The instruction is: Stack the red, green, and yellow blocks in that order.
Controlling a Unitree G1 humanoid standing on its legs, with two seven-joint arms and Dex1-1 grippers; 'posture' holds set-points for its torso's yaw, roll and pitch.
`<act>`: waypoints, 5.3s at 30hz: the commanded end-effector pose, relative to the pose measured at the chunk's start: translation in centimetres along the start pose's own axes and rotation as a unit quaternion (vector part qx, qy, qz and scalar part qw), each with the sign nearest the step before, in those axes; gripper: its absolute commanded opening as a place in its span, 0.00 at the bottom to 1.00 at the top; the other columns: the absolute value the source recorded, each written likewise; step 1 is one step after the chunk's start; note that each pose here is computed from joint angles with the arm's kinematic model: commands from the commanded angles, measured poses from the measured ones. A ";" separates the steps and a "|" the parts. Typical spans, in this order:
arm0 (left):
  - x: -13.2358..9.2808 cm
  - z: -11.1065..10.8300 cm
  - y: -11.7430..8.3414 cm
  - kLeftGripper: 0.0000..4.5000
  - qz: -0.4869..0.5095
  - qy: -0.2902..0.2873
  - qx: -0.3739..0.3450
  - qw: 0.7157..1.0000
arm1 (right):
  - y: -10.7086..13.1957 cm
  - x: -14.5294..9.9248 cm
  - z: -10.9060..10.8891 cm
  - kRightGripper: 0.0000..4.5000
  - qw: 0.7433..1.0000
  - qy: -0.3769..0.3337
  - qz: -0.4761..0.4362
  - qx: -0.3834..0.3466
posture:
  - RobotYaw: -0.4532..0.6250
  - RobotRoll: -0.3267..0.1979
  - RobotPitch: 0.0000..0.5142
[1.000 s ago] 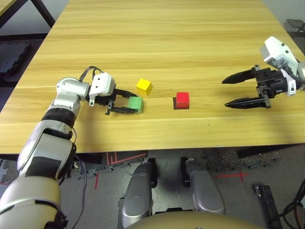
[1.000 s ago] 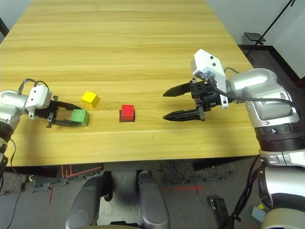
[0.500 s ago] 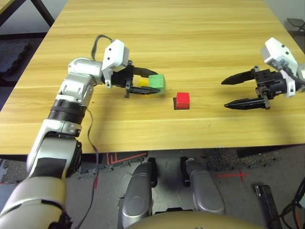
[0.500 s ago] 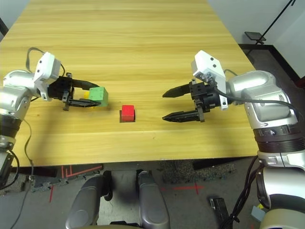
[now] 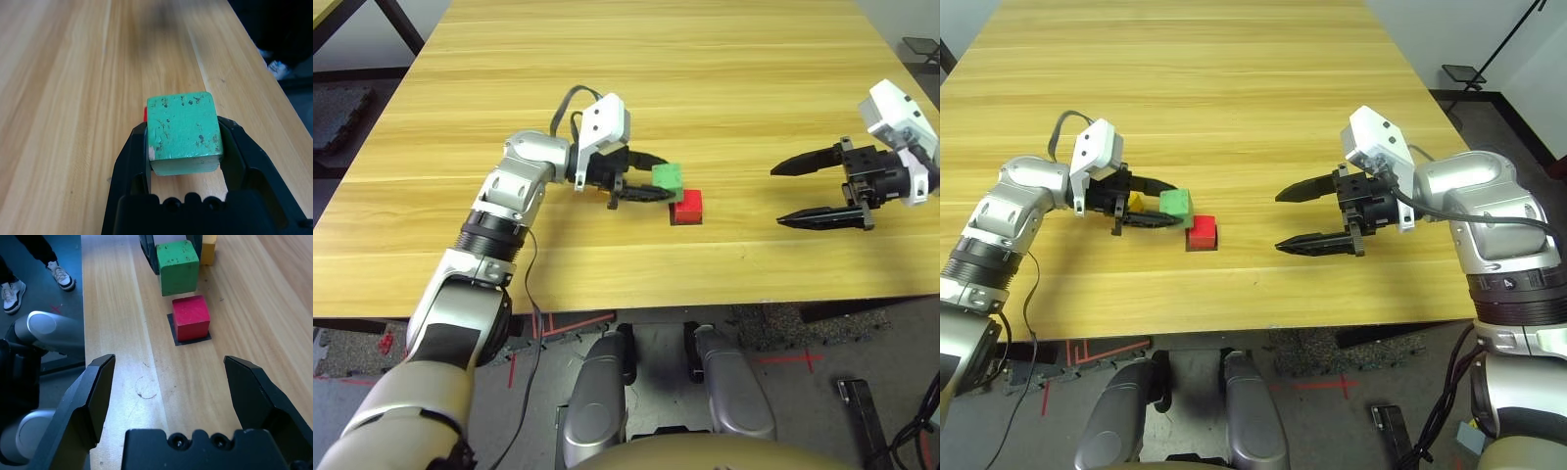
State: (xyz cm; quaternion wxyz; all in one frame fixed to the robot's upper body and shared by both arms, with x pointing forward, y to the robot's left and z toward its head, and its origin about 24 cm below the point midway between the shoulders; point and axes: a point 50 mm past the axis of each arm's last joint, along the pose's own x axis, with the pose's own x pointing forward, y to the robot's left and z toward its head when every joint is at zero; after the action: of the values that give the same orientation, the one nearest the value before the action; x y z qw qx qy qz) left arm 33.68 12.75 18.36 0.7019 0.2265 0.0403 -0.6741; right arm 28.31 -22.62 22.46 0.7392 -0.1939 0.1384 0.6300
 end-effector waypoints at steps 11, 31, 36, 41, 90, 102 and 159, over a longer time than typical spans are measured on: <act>1.8 0.9 0.9 0.47 0.020 -0.006 -0.001 1.000 | 0.5 0.0 -0.1 1.00 1.000 -0.007 -0.002 0.002 | 0.53 0.75 0.44; 3.2 0.8 1.2 0.47 0.022 -0.012 -0.012 1.000 | 0.8 0.5 -0.1 1.00 1.000 -0.014 -0.001 0.007 | 0.52 0.75 0.47; 3.6 0.8 1.3 0.47 0.021 -0.012 -0.014 1.000 | 0.8 0.5 -0.1 1.00 1.000 -0.014 -0.001 0.007 | 0.52 0.75 0.47; 3.6 0.5 1.0 0.47 0.009 -0.006 -0.013 1.000 | 0.8 0.5 -0.2 1.00 1.000 -0.015 -0.001 0.008 | 0.52 0.76 0.48; -1.1 -0.7 2.3 0.99 0.034 0.063 -0.010 0.997 | 0.2 1.0 -0.2 1.00 1.000 -0.019 0.010 0.008 | 0.54 0.76 0.44; -3.4 -1.6 4.1 0.99 0.091 0.115 0.023 0.989 | 0.0 1.4 -0.4 1.00 1.000 -0.016 0.017 0.005 | 0.55 0.75 0.43; -3.5 -2.9 -4.1 0.99 0.497 0.007 -0.211 0.842 | 0.2 1.2 -2.1 1.00 0.999 -0.018 -0.009 0.038 | 0.57 0.78 0.48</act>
State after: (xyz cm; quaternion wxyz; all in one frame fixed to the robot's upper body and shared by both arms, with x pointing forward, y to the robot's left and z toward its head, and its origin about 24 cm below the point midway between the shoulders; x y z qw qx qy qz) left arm 30.30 17.78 16.24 0.9757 0.0749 0.0641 -0.1959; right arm 28.44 -22.35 19.72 0.7532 -0.1534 0.1510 0.6215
